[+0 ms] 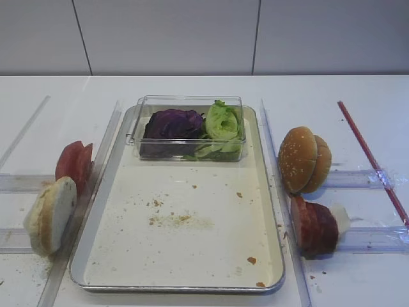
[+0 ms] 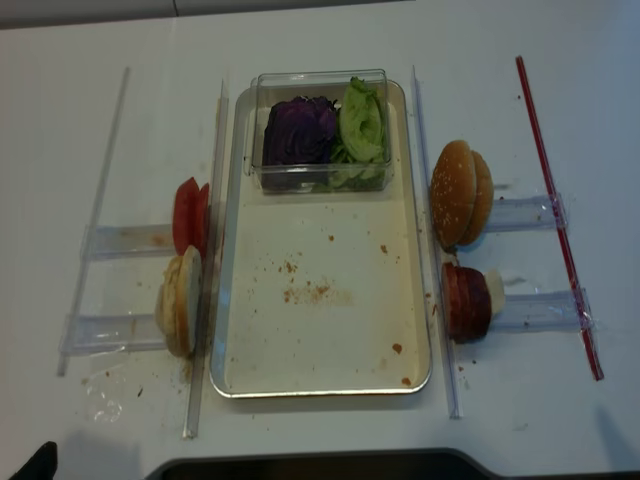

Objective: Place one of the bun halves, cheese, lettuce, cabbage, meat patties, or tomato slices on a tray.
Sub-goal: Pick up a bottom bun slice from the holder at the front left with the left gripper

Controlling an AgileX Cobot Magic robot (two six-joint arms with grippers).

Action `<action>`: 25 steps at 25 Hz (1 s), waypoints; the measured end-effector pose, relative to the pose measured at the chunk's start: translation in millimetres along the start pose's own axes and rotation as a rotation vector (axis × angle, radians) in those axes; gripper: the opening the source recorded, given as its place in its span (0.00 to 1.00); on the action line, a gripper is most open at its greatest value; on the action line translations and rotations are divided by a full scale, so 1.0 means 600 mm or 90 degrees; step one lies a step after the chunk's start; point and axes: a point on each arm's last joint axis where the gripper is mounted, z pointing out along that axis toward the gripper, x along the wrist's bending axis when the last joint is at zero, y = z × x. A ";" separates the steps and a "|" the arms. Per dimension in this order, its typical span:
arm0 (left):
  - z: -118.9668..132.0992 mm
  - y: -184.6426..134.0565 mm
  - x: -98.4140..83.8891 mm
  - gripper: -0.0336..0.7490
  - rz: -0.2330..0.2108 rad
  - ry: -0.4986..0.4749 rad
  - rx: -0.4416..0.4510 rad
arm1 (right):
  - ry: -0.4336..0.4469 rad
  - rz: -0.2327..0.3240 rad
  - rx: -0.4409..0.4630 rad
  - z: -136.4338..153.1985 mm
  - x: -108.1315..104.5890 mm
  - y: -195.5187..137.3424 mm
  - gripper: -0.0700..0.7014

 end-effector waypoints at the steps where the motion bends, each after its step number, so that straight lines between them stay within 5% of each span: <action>1: 0.001 0.009 0.000 0.60 0.000 -0.001 0.025 | 0.000 0.000 0.000 0.000 0.000 0.000 0.67; 10: 0.012 0.174 0.007 0.60 -0.088 0.004 0.128 | 0.000 0.000 0.000 0.000 0.000 0.000 0.67; 18: 0.094 0.260 0.010 0.60 -0.091 0.008 0.231 | 0.000 0.000 0.000 0.000 0.000 0.000 0.67; 25: 0.149 0.274 0.005 0.60 -0.093 -0.010 0.300 | 0.000 0.000 0.000 0.000 0.000 0.000 0.67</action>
